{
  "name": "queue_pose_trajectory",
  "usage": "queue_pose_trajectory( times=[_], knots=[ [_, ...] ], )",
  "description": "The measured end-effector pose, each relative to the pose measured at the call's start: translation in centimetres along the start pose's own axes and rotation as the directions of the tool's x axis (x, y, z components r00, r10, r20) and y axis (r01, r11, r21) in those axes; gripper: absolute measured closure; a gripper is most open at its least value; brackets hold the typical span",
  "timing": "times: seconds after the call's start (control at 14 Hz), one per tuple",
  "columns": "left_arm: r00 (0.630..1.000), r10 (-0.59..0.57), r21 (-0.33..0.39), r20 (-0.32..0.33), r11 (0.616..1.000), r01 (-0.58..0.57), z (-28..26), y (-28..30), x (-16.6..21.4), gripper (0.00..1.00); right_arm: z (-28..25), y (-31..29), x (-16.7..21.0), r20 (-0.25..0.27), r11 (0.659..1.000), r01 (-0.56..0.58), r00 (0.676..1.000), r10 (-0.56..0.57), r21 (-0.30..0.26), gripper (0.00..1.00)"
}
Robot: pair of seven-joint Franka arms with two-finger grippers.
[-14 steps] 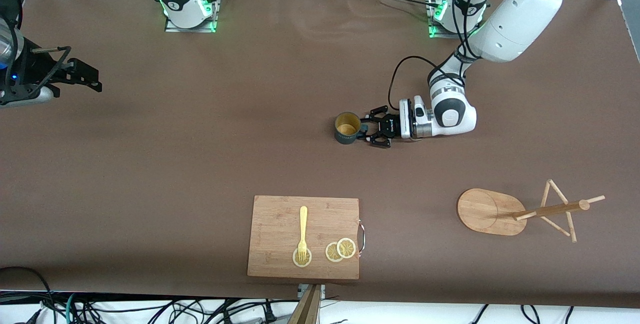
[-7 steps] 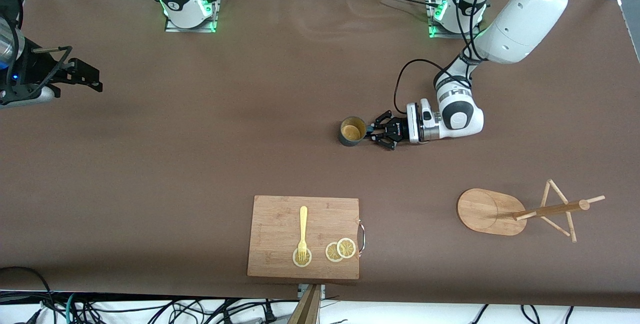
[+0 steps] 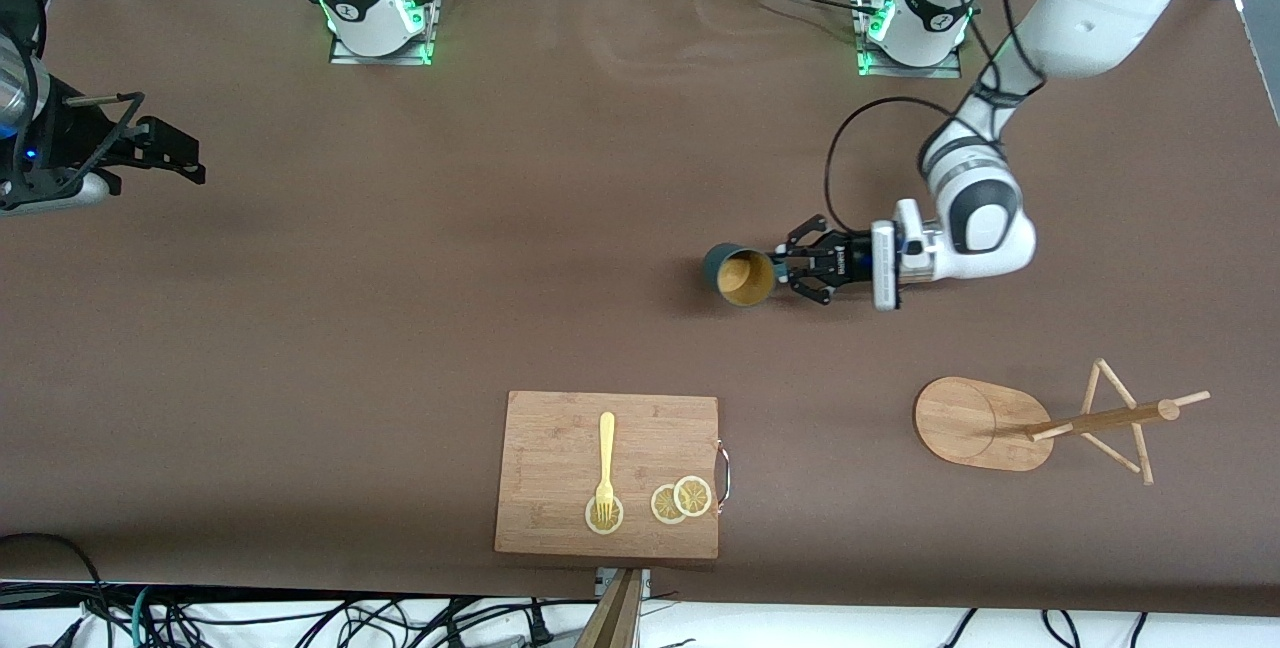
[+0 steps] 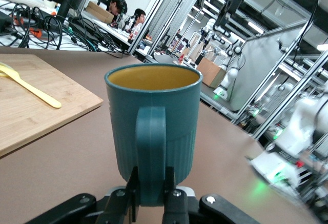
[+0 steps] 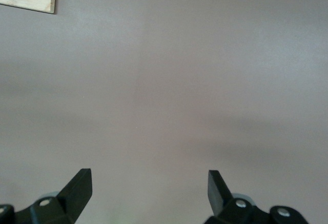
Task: Pass cup and hang on rack
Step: 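Lift the mug by its handle with the left gripper toward the rack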
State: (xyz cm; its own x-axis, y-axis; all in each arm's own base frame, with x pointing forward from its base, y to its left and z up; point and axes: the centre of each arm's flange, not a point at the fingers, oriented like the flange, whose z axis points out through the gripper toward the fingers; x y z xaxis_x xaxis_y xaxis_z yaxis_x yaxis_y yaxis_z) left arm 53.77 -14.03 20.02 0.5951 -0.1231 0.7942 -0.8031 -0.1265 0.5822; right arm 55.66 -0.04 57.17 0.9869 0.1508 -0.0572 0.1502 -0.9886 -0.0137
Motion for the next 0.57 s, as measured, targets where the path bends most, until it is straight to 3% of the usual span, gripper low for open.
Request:
queue_pose_trajectory(
  times=[0.22, 0.57],
  knots=[
    [0.977, -0.212, -0.053, -0.007, 0.976, 0.212, -7.6, 1.6, 2.8, 0.79, 0.0, 0.0, 0.0, 0.0, 1.0, 0.0, 1.0, 0.0, 0.0, 0.0],
    [0.886, -0.461, -0.084, -0.056, 0.886, 0.456, -18.7, 2.9, 2.5, 0.79, 0.0, 0.0, 0.0, 0.0, 1.0, 0.0, 1.0, 0.0, 0.0, 0.0]
  ],
)
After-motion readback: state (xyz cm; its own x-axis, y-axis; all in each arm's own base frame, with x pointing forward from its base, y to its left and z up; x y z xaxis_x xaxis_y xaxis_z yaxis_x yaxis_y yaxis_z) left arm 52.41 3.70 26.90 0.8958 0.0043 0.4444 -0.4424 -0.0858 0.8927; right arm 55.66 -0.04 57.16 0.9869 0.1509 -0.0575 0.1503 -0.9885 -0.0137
